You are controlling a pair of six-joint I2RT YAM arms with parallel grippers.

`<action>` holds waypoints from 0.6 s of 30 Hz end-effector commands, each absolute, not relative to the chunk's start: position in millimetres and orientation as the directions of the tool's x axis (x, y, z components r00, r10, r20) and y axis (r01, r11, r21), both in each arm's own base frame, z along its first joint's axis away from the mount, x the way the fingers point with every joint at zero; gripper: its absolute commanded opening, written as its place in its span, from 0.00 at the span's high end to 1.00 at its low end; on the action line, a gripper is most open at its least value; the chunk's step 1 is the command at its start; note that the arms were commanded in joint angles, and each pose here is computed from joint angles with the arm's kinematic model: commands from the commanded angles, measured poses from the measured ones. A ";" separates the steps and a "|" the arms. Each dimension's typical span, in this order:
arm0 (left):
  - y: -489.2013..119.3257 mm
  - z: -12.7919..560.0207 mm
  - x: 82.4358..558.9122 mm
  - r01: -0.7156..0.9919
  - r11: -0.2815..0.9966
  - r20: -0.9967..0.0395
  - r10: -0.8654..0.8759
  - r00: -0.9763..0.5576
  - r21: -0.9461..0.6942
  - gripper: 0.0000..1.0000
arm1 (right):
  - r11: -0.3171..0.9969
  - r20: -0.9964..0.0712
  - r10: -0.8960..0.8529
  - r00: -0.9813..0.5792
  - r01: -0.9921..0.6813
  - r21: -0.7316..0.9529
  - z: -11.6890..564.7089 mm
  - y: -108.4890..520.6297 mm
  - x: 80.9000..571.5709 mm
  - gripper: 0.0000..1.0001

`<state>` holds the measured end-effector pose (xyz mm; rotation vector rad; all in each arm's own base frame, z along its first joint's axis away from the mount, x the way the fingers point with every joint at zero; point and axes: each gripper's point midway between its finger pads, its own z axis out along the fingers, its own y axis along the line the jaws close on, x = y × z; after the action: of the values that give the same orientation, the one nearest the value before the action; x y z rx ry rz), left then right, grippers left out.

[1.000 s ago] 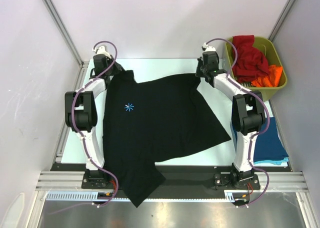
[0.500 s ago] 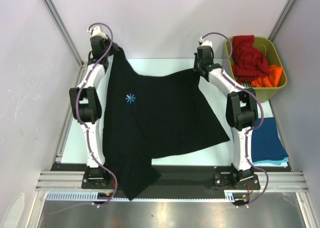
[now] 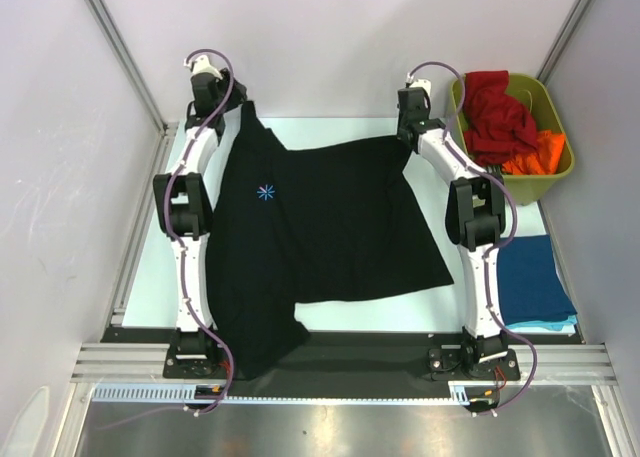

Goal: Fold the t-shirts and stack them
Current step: Flatten the tshirt out

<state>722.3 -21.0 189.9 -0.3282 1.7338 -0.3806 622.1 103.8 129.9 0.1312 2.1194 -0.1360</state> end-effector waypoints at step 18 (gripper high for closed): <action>26.1 152.7 410.5 -0.460 0.858 -0.646 -0.488 -0.587 -0.230 0.16 | 0.945 -0.661 0.152 -0.735 -0.087 0.315 176.9 205.5 530.0 0.26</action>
<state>466.3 6.3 199.6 -0.5101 2.1564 -0.1459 565.7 156.3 142.6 0.0750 2.3350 0.1107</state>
